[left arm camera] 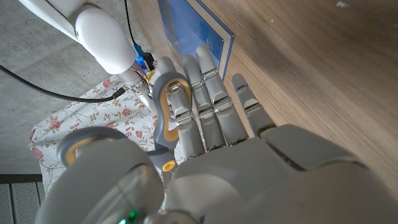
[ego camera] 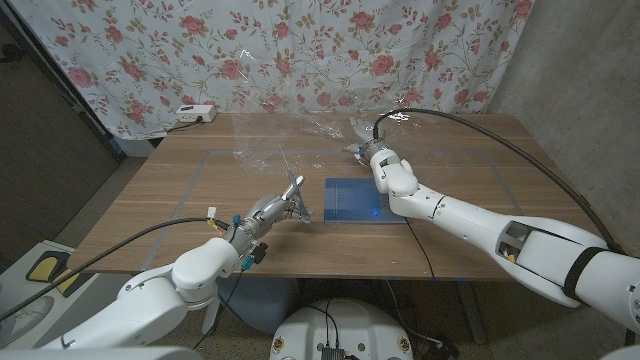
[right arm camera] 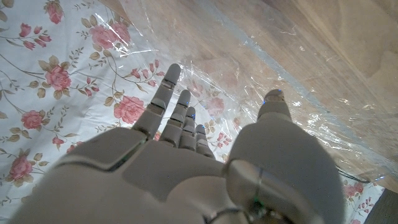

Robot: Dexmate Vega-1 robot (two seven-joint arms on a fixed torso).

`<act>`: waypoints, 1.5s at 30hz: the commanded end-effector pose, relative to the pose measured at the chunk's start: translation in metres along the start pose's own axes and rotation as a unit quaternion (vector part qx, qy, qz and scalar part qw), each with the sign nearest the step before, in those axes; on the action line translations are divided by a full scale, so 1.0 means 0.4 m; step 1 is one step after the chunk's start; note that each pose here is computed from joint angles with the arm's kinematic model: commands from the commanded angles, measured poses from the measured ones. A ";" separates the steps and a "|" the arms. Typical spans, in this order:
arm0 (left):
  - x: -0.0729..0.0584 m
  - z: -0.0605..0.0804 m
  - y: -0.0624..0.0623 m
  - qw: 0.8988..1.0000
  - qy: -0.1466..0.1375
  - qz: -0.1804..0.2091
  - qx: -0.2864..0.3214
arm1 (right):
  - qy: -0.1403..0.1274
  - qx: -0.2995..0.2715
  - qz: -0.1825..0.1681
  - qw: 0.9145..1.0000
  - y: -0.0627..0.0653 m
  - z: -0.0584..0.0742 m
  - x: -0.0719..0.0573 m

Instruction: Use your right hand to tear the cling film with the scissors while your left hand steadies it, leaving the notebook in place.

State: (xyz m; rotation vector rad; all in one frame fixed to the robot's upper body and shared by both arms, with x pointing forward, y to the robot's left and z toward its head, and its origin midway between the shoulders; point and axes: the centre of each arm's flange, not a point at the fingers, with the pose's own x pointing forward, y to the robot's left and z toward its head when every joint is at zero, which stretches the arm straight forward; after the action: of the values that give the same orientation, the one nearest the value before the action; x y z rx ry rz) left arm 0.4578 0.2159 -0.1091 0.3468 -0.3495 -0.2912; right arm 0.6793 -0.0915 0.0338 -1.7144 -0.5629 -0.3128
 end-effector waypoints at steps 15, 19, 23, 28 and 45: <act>0.003 0.005 -0.010 1.000 -0.004 -0.008 -0.001 | 0.046 0.006 -0.084 0.995 0.012 -0.026 -0.024; 0.005 0.005 -0.009 1.000 -0.004 -0.009 0.000 | 0.035 0.018 -0.096 0.995 0.004 -0.027 -0.037; 0.006 0.005 -0.008 1.000 -0.004 -0.010 -0.001 | 0.015 0.025 -0.121 0.992 -0.009 -0.022 -0.061; 0.013 0.007 -0.012 1.000 0.000 -0.025 0.000 | 0.002 0.034 -0.146 0.989 -0.029 -0.014 -0.090; 0.054 0.036 -0.029 0.997 0.003 -0.071 0.006 | 0.011 0.085 -0.190 0.978 -0.080 -0.035 -0.162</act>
State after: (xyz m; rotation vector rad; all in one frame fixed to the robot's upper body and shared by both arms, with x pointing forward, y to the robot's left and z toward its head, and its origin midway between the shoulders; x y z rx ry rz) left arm 0.4651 0.2037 -0.0990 0.3736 -0.3384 -0.3767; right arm 0.6280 -0.1067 0.0303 -1.5020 -0.8323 -0.5221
